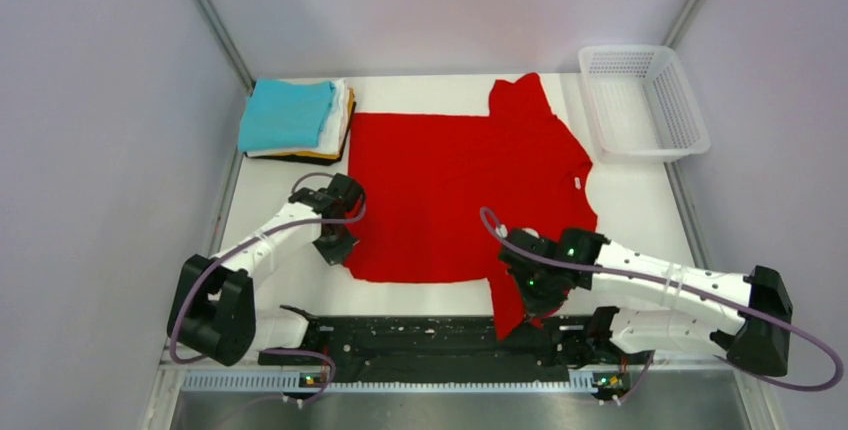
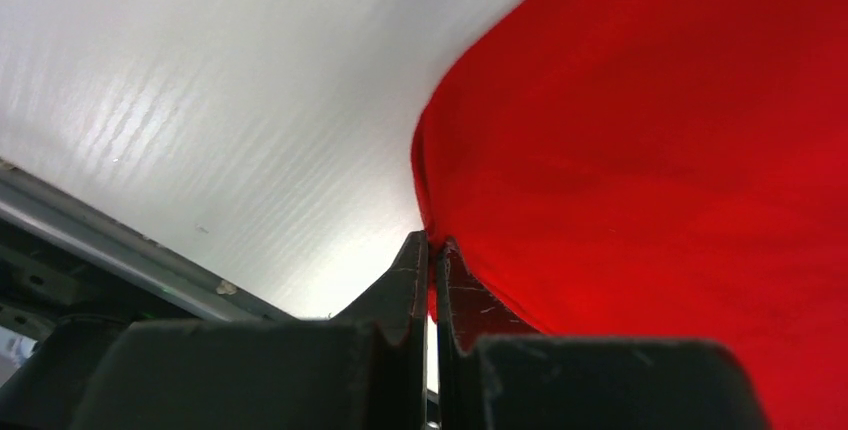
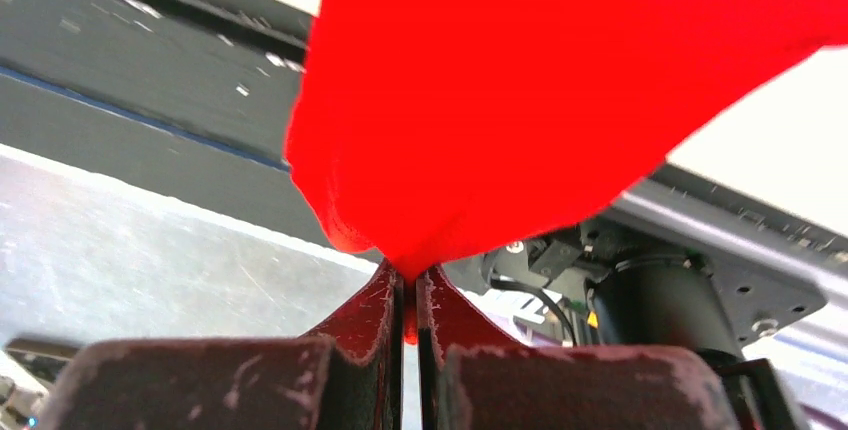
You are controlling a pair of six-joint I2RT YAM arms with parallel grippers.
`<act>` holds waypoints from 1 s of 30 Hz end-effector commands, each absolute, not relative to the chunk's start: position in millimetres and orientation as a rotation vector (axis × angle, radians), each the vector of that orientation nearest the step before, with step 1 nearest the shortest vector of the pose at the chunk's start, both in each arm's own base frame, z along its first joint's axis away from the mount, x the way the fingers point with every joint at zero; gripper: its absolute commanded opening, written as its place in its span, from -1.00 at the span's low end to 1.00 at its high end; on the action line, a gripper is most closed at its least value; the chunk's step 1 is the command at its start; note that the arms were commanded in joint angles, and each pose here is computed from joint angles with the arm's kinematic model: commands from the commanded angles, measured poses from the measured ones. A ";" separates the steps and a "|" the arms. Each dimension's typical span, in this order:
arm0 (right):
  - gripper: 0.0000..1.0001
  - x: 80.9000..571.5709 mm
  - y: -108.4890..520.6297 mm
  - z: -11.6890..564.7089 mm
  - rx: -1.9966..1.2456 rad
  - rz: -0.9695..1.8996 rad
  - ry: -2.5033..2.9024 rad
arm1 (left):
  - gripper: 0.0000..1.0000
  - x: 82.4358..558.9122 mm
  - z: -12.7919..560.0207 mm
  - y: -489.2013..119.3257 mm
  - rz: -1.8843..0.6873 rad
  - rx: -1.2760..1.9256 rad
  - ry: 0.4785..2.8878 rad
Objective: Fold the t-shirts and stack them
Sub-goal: Grab the side of the flattened tshirt closest away from the robot with both arms, then fold the flattened tshirt in 1/3 of the way
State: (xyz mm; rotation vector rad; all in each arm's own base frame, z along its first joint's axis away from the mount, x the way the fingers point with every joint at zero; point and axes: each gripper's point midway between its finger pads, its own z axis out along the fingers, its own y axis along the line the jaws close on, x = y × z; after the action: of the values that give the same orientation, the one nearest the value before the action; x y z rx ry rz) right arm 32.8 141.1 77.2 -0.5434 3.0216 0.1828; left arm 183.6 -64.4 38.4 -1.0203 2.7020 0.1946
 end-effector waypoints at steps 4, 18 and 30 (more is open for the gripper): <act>-1.00 108.8 168.4 136.4 -0.544 0.278 2.754 | -1.00 225.0 71.6 -76.7 0.092 -1.004 2.611; -1.00 240.1 156.1 193.5 -0.240 0.153 2.490 | -1.00 289.0 99.6 -67.9 0.048 -1.123 2.492; -1.00 290.4 139.3 206.0 -0.258 0.067 2.406 | -1.00 314.0 96.5 -60.7 0.011 -1.165 2.437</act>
State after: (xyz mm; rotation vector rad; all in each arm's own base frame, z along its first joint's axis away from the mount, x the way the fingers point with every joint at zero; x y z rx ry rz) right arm 259.8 140.1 183.2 -0.2275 2.5110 0.0895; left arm 292.4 -61.4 84.1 -1.1714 2.5091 0.0581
